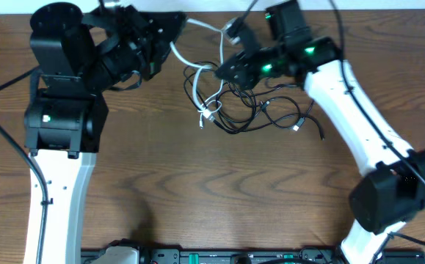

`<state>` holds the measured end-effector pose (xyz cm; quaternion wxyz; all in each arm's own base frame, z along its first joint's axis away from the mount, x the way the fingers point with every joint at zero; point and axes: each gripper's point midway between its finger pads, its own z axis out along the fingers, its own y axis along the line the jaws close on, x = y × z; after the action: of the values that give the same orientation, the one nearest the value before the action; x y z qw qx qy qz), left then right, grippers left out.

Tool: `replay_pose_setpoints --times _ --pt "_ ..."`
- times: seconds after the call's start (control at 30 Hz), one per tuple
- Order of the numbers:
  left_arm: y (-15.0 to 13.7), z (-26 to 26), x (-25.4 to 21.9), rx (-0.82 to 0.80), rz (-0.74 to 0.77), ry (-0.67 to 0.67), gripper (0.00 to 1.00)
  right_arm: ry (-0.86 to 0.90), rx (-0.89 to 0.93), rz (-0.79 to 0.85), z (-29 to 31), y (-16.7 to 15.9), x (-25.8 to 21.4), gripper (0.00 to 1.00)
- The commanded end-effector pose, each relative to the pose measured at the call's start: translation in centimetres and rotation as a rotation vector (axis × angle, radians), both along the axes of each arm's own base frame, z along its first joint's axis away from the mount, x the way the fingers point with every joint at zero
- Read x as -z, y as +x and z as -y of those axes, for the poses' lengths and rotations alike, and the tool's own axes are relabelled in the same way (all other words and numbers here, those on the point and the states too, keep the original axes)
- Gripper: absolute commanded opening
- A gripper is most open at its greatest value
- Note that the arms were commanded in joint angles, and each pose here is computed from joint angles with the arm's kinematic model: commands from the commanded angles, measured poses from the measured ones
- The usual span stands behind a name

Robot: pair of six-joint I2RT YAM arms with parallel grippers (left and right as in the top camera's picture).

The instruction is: Untangle cables

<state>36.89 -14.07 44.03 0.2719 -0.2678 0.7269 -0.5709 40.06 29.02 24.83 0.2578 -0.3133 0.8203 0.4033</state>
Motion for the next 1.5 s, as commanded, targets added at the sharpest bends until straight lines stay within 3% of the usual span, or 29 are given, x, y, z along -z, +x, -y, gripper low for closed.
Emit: replay_pose_setpoints --times 0.0,0.17,0.37,0.5,0.63,0.7,0.83,1.13,1.47 --pt "1.4 -3.7 2.2 -0.167 0.004 0.182 0.08 0.056 0.106 0.029 2.5 -0.5 -5.4 0.01" --pt "0.9 -8.3 7.4 -0.375 -0.190 0.373 0.08 0.172 0.136 0.051 4.9 -2.1 -10.9 0.01" --pt "0.5 -8.5 8.5 -0.345 -0.198 0.451 0.08 0.257 0.167 0.101 6.7 -2.8 -14.9 0.01" --pt "0.4 -8.0 8.5 -0.319 -0.199 0.437 0.08 0.239 0.143 0.135 6.6 -3.1 -14.8 0.01" --pt "0.6 -7.7 8.1 -0.309 -0.180 0.423 0.07 0.150 0.030 0.177 5.0 -4.0 -11.9 0.26" --pt "0.8 -7.1 7.3 -0.283 -0.147 0.399 0.07 0.092 -0.034 0.184 3.7 -4.4 -9.6 0.54" --pt "1.2 -6.3 6.0 -0.265 -0.100 0.345 0.07 -0.030 -0.057 0.110 1.0 -3.5 -4.0 0.72" --pt "1.3 -6.6 5.5 -0.306 -0.134 0.269 0.07 -0.104 -0.218 0.024 -4.7 -2.9 6.2 0.77" --pt "1.3 -6.7 4.0 -0.305 -0.112 0.191 0.08 -0.100 -0.341 0.095 -8.7 -3.5 10.1 0.76"
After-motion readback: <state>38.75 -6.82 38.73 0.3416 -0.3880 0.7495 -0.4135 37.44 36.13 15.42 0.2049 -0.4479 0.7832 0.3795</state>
